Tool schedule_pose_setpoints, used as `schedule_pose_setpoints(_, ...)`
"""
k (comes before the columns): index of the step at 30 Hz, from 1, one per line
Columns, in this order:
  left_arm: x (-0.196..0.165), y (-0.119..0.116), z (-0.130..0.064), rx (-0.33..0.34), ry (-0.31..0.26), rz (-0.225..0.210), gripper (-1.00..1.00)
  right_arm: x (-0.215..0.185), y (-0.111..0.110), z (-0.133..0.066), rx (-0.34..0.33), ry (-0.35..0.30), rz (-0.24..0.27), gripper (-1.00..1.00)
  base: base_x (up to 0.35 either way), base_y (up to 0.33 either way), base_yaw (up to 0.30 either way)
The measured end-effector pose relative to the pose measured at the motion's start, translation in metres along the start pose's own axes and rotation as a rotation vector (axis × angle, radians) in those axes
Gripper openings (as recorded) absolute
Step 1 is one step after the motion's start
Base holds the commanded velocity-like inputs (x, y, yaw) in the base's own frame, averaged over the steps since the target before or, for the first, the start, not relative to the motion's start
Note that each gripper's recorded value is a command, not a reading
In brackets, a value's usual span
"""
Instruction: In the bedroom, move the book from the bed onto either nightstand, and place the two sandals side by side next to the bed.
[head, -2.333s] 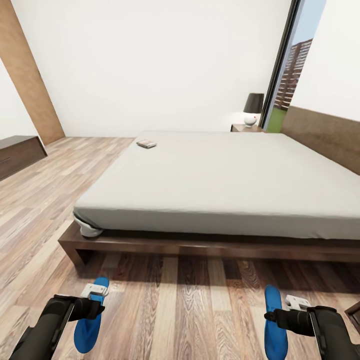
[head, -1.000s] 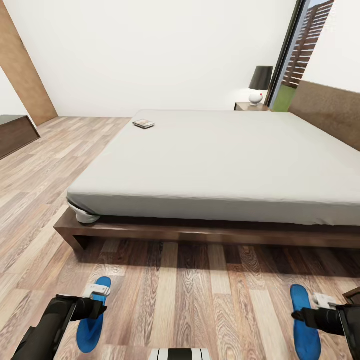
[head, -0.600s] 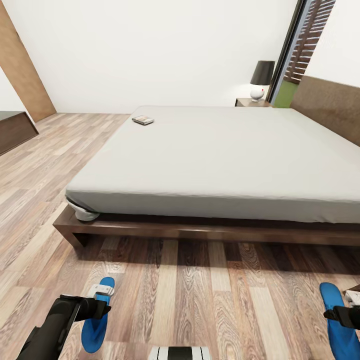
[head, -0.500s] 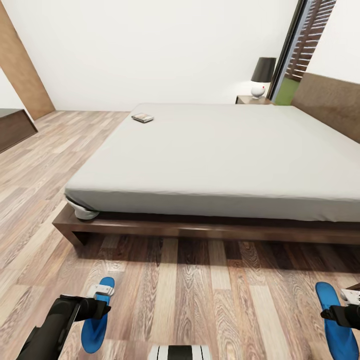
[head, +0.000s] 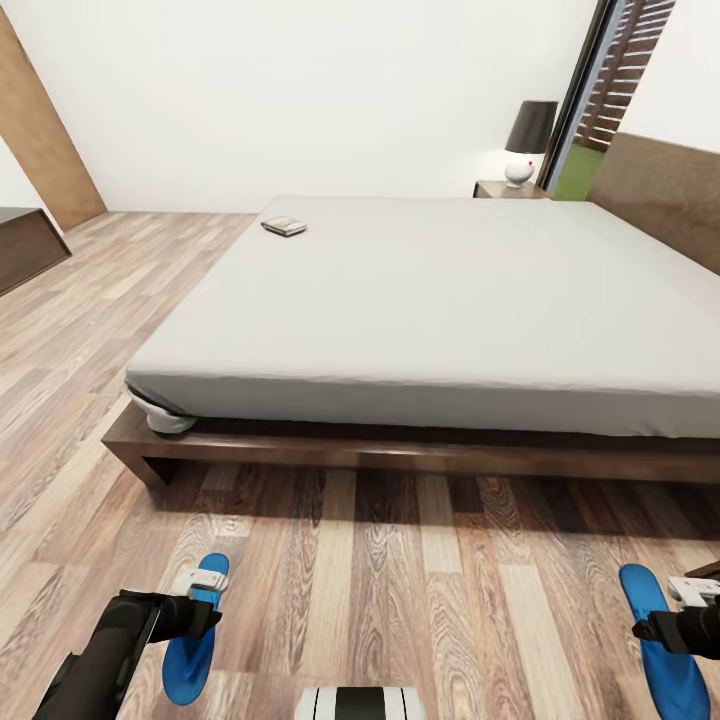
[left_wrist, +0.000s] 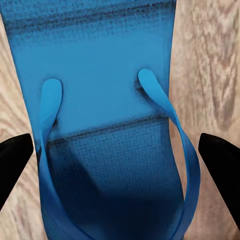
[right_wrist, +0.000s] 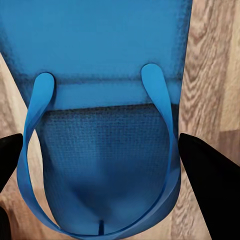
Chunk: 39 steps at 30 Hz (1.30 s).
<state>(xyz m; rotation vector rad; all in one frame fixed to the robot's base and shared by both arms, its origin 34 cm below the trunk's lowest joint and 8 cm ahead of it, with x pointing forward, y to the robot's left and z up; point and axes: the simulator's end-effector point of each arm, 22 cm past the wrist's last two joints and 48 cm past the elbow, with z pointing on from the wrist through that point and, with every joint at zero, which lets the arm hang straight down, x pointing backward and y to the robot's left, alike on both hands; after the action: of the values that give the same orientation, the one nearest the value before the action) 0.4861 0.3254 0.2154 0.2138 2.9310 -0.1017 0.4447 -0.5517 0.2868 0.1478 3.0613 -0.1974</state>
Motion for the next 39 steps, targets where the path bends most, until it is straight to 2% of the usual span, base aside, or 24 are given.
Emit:
schedule_pose_setpoints(10, -0.0003, 0.0005, -0.0003, -0.001, -0.002, -0.001, -1.0, 0.0001, 0.0002, 0.0, 0.001, 0.001, -0.003, -1.0, 0.257, 0.147, 0.0)
schedule_pose_setpoints(16, -0.0005, 0.0006, -0.0001, -0.002, -0.003, 0.0, -1.0, 0.0, 0.0002, 0.0001, 0.001, 0.001, -0.004, -1.0, 0.064, 0.062, 0.0)
schedule_pose_setpoints(26, -0.0006, 0.0009, -0.0002, -0.003, -0.003, 0.0, -1.0, -0.0001, 0.0006, 0.0002, 0.001, 0.001, -0.005, -1.0, 0.141, 0.226, 0.0)
schedule_pose_setpoints(39, 0.0003, 0.0006, 0.0004, -0.004, -0.001, 0.003, -1.0, -0.0001, 0.001, 0.0003, 0.0, 0.001, -0.007, -1.0, 0.133, 0.072, 0.0)
